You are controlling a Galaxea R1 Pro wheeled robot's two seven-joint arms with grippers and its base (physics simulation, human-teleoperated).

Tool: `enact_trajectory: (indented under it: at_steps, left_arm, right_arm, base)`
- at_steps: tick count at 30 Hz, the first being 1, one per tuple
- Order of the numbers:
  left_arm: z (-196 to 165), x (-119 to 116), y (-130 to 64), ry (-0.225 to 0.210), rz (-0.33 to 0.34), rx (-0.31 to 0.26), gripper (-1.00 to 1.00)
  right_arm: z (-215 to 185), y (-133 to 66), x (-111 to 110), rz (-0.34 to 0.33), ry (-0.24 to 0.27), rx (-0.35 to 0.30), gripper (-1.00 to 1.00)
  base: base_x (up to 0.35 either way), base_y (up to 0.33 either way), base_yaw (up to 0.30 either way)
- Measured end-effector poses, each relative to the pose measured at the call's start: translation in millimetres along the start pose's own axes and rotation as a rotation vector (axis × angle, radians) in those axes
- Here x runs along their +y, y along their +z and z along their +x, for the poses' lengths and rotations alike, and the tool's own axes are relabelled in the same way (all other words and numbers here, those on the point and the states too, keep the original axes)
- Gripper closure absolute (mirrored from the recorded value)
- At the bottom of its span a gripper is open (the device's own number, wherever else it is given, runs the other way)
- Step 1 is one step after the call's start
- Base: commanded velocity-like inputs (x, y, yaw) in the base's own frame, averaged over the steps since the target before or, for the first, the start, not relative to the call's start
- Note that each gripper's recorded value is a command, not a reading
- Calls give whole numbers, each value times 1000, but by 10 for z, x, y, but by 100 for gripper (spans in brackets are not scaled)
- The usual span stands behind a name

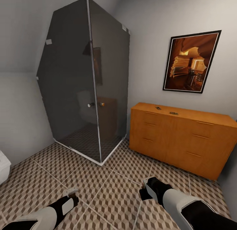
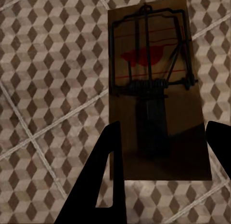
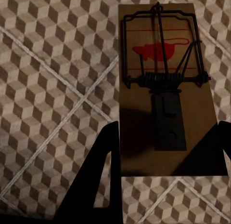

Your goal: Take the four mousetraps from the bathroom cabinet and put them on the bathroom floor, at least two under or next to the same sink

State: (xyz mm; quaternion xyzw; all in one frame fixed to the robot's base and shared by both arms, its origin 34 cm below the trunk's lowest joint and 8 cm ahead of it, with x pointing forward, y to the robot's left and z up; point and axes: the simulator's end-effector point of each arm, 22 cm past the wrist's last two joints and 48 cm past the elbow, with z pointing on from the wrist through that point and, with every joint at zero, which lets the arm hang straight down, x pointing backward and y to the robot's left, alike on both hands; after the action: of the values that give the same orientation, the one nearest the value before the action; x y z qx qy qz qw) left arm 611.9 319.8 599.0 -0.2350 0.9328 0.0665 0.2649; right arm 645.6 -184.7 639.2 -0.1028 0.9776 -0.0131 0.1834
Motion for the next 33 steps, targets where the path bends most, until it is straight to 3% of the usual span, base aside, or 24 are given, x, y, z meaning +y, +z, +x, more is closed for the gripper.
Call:
enact_trajectory:
  at_steps: [4, 9, 19, 33]
  left_arm:
    - [27, 74, 18, 1, -9, 1, 100]
    - [36, 84, 20, 1, -10, 1, 100]
    - [118, 130, 33, 3, -16, 9, 100]
    - [126, 125, 28, 4, -15, 10, 100]
  right_arm:
    - [344, 195, 88, -15, 8, -39, 100]
    - [477, 252, 89, -17, 10, -46, 100]
    - [536, 269, 96, -13, 9, -39, 100]
    - [539, 262, 108, -15, 8, -37, 100]
  base:
    - [0, 0, 279]
    - [0, 0, 279]
    - [0, 0, 270]
    - [0, 0, 147]
